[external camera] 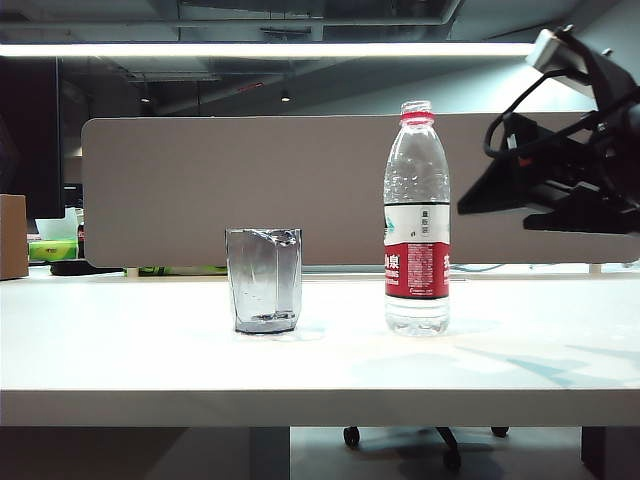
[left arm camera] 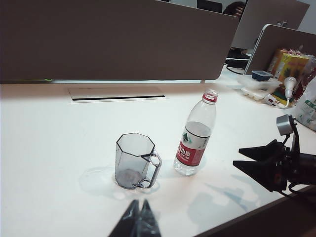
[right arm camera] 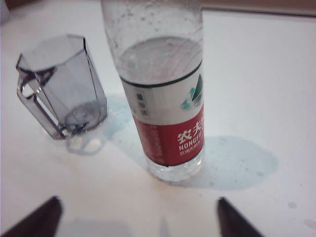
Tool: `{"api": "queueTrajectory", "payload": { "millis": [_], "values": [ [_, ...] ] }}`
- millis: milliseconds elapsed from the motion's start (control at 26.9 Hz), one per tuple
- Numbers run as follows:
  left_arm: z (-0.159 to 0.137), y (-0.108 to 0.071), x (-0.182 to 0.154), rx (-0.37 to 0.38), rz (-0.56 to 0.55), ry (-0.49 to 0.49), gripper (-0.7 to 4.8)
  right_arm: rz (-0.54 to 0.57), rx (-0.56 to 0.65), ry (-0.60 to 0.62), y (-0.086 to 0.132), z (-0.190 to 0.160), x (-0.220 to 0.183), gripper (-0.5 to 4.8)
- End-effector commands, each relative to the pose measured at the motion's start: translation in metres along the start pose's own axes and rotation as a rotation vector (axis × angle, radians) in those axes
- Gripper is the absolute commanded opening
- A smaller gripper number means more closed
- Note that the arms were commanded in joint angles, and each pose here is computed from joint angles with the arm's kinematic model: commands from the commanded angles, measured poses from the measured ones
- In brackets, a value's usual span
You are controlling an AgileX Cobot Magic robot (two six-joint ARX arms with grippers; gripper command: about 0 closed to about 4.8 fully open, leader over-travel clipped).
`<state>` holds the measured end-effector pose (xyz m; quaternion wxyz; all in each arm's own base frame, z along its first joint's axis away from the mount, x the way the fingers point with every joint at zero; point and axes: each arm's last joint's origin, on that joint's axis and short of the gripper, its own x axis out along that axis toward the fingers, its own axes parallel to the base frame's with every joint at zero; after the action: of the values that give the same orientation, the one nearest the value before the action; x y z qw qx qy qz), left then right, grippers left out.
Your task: Pick up the mineral water bottle on the table and pour water into the mug until it's half full.
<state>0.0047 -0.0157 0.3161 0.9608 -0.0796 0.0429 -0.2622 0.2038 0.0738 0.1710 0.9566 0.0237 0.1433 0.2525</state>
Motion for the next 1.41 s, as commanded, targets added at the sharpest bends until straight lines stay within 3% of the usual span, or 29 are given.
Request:
{"api": "queueTrajectory", "payload": {
  "millis": [37, 149, 631, 928, 1188, 1225, 1262, 1411],
  "values": [
    [0.002, -0.001, -0.001, 0.015, -0.004, -0.016, -0.05, -0.035, -0.013, -0.11, 0.002, -0.001, 0.001, 4.25],
    [0.002, -0.001, -0.001, 0.015, -0.002, -0.016, -0.05, -0.03, -0.021, -0.153, 0.0, -0.001, 0.008, 4.79],
    [0.002, -0.001, -0.001, 0.015, -0.005, -0.015, -0.05, -0.025, -0.031, -0.234, -0.012, -0.029, 0.067, 4.79],
    [0.002, -0.001, -0.001, 0.015, -0.006, -0.015, -0.05, 0.019, -0.039, -0.244, -0.015, -0.019, 0.105, 4.79],
    [0.002, -0.001, -0.001, 0.015, -0.006, -0.015, -0.05, 0.019, -0.028, -0.179, -0.018, -0.005, 0.133, 4.79],
    [0.002, -0.001, -0.001, 0.015, -0.006, -0.016, -0.05, 0.019, -0.027, -0.172, -0.019, -0.005, 0.134, 4.45],
    [0.002, -0.001, -0.001, 0.015, -0.005, -0.015, -0.05, 0.021, -0.027, -0.17, -0.018, -0.005, 0.134, 3.58],
    [0.002, -0.001, -0.001, 0.015, -0.006, -0.015, -0.05, 0.023, -0.028, -0.171, -0.018, -0.005, 0.134, 2.36]
  ]
}}
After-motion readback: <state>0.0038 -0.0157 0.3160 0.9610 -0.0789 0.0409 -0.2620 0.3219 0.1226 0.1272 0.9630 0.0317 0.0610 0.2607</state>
